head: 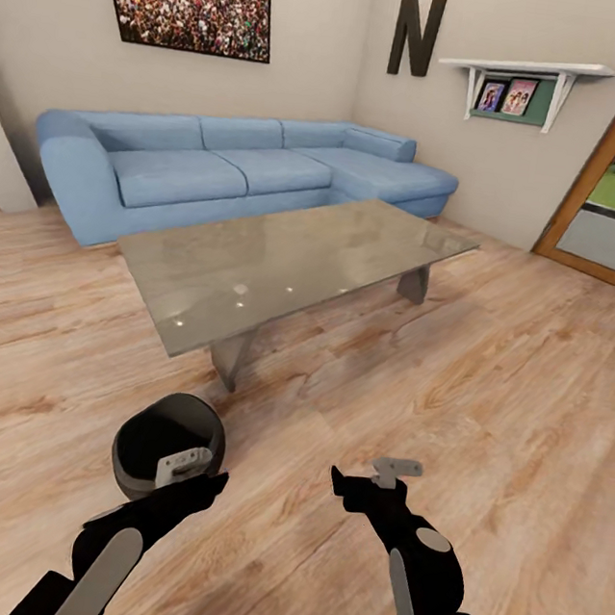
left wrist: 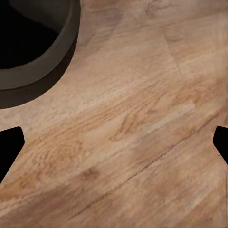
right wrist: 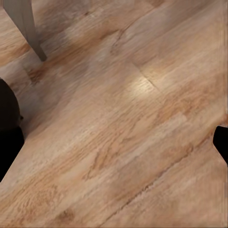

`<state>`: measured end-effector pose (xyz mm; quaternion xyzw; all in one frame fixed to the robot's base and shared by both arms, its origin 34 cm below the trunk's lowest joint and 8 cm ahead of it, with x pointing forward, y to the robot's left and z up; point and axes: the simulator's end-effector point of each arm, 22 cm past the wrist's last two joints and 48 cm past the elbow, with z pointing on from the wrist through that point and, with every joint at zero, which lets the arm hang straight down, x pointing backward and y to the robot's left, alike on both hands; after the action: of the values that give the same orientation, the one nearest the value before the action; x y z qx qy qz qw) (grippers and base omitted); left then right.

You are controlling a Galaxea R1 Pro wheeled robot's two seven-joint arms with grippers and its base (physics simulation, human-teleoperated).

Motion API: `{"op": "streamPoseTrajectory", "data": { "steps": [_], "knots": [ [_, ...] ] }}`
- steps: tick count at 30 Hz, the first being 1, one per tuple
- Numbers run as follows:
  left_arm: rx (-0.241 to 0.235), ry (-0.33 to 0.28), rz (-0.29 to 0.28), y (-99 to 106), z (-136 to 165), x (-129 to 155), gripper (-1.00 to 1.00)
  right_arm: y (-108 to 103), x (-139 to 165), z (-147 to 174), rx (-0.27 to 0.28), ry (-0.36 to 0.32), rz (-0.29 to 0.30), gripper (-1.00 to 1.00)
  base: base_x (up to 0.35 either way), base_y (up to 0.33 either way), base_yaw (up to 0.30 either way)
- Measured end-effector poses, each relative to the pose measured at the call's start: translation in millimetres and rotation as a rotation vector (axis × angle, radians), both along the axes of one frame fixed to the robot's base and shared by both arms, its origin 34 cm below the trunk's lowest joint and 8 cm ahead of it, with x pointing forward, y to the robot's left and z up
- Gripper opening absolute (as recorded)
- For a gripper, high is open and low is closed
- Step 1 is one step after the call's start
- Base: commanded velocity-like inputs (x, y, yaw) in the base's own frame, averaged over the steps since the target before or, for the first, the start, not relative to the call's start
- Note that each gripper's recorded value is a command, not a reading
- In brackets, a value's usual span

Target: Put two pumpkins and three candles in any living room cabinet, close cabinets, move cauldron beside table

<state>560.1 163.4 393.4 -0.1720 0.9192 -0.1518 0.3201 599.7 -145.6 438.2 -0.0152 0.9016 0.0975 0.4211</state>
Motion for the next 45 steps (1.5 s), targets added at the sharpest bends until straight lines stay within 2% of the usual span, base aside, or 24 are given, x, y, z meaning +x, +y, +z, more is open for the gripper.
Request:
{"op": "streamPoseTrajectory", "data": {
  "steps": [4, 20, 23, 36, 41, 45],
  "knots": [
    [-0.005, -0.018, -0.005, -1.3, 8.1, 2.1, 1.0, 0.1, 1.7, 9.5, 0.0, -0.018, 0.0, 1.0, 0.0, 0.0, -0.295],
    [-0.019, -0.024, -0.022, -5.4, 11.9, -1.3, 1.0, -0.5, 5.0, 45.9, -0.001, -0.084, 0.0, 1.0, 0.0, 0.0, -0.299],
    [-0.043, -0.018, -0.027, -13.7, 9.4, -2.3, 1.0, -1.1, 5.8, 53.3, -0.002, -0.098, 0.0, 1.0, 0.0, 0.0, -0.3],
    [-0.052, -0.058, -0.028, -16.4, 29.4, 1.8, 1.0, -2.5, 7.1, 79.3, -0.004, -0.146, -0.001, 1.0, 0.0, 0.0, -0.3],
    [-0.065, -0.07, 0.014, -1.4, 37.1, 7.8, 1.0, -2.7, 9.2, 81.4, -0.005, -0.151, -0.001, 1.0, 0.0, 0.0, -0.3],
    [-0.119, -0.041, 0.048, 3.1, 31.3, 1.3, 1.0, -4.5, 10.4, 82.5, -0.005, -0.154, -0.005, 1.0, 0.0, 0.0, -0.3]
  ]
}}
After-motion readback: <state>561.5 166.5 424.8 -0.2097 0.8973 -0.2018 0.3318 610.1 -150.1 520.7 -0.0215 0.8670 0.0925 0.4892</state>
